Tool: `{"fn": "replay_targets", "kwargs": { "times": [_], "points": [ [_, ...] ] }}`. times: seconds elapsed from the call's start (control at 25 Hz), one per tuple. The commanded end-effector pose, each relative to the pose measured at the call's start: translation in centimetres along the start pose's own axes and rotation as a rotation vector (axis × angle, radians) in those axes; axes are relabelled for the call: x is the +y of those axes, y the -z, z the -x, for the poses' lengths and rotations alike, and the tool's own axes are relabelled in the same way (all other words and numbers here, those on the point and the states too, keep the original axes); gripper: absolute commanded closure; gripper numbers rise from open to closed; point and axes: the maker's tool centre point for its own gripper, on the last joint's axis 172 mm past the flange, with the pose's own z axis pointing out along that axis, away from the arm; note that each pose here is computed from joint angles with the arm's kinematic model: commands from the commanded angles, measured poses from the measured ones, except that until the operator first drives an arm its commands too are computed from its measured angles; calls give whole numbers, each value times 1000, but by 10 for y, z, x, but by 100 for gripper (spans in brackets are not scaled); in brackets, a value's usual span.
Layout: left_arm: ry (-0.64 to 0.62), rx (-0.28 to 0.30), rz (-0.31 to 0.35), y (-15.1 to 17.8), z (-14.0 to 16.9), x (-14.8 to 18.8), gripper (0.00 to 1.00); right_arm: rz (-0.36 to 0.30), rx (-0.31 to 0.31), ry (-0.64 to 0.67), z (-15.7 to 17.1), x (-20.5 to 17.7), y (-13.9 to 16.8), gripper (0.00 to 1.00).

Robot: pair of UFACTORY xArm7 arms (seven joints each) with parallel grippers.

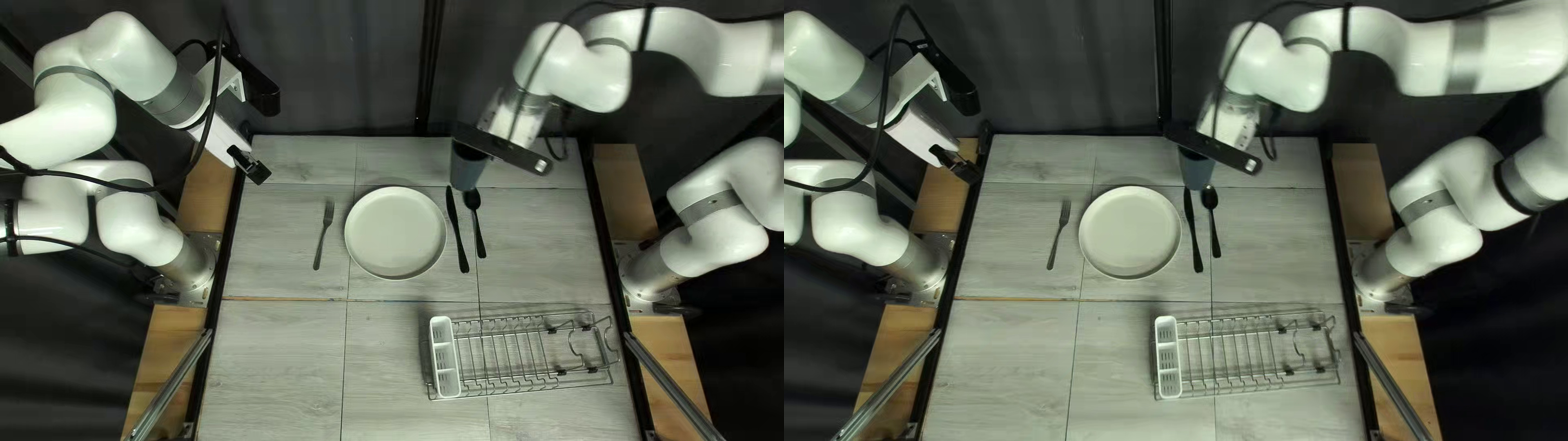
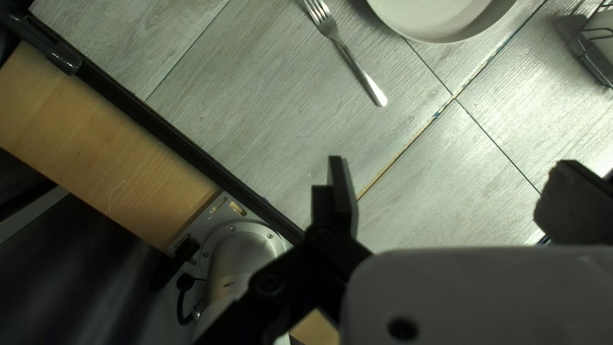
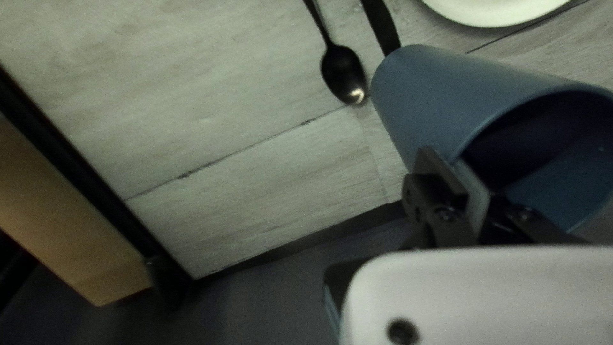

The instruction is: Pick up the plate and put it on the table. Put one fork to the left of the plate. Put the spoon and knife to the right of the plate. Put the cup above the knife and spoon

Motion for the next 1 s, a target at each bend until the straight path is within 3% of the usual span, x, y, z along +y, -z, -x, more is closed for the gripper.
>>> {"fn": "replay_targets", "kwargs": {
  "times": [0.04, 0.28, 0.52, 1.0],
  "points": [
    [0, 0, 0, 0, 0, 0, 0, 4, 0, -5, 4, 3, 0, 100],
    [0, 0, 0, 0, 0, 0, 0, 10, -2, 2, 24, 4, 2, 100],
    [0, 0, 0, 0, 0, 0, 0, -25, 7, -16, 44, 11, -38, 100],
    [0, 0, 0, 0, 0, 0, 0, -37, 43, -31, 51, 5, -72, 100]
  ]
}}
